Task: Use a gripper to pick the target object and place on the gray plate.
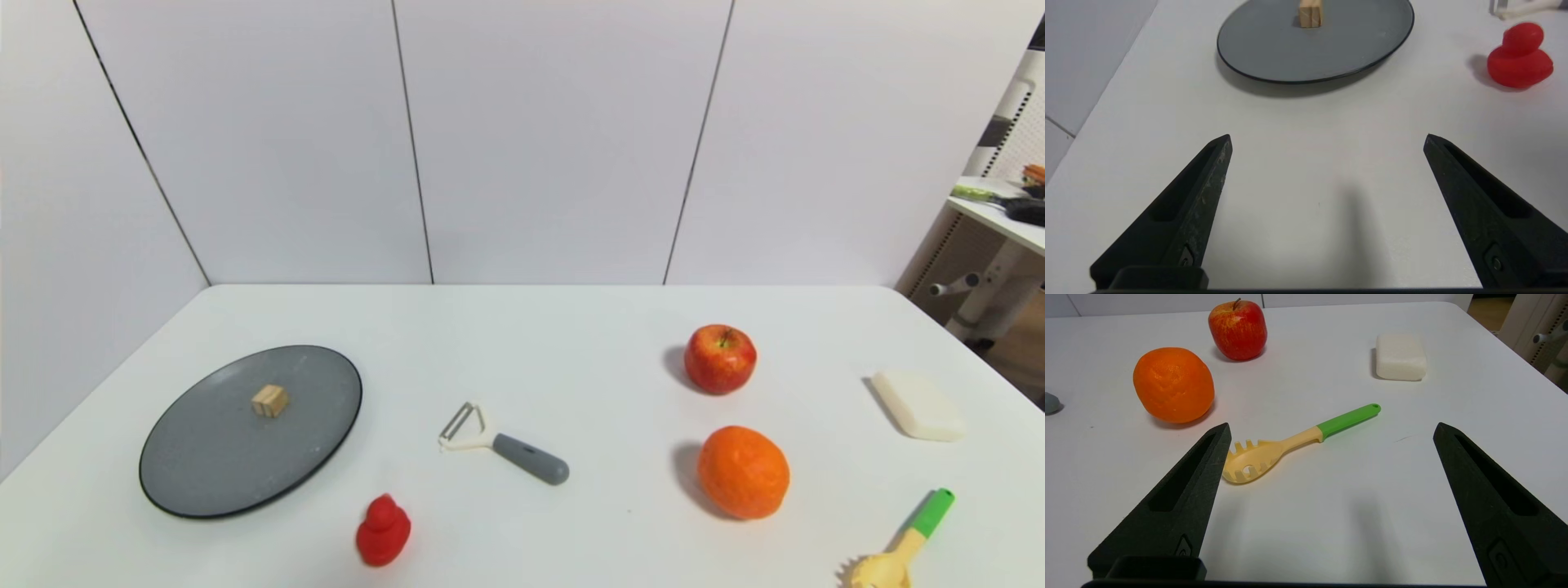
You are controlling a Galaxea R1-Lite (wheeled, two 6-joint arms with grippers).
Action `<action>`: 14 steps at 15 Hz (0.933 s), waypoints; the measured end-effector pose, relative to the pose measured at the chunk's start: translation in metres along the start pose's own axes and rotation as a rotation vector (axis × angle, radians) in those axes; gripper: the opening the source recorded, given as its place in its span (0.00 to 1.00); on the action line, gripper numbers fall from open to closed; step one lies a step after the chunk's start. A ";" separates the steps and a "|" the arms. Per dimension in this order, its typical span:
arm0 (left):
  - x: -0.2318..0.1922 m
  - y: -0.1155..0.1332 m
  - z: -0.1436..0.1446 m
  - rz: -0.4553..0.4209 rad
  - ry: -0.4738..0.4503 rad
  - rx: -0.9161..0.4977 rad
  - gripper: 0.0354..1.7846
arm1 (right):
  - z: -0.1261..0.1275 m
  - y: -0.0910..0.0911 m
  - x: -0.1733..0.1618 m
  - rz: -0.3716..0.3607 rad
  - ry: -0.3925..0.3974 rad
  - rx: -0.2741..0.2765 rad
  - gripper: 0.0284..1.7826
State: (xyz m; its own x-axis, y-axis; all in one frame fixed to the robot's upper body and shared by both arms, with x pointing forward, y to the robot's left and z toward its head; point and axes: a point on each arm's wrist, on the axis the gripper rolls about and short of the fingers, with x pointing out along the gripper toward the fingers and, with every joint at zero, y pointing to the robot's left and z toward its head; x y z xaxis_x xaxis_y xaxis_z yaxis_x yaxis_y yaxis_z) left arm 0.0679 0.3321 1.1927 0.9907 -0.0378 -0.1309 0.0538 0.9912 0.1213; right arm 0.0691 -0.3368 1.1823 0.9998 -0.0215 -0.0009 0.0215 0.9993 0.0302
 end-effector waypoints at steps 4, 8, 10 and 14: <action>-0.001 -0.001 -0.009 0.015 -0.053 -0.070 0.94 | 0.000 0.000 0.000 0.000 0.000 0.000 0.96; -0.002 -0.001 -0.010 0.029 -0.059 -0.084 0.94 | 0.000 0.000 0.000 0.000 0.000 0.000 0.96; -0.002 -0.001 -0.010 0.030 -0.058 -0.084 0.94 | 0.000 0.000 0.000 0.000 0.000 0.000 0.96; -0.002 -0.001 -0.010 0.030 -0.058 -0.083 0.94 | 0.000 0.000 0.000 0.000 0.000 0.000 0.96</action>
State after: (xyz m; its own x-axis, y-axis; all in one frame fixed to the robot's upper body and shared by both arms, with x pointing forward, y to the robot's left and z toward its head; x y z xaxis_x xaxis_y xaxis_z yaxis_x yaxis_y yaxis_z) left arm 0.0650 0.3324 1.1828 0.9974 -0.0128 -0.0708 0.0158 0.9990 0.0419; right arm 0.0691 -0.3368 1.1823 0.9998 -0.0213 -0.0011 0.0213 0.9993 0.0306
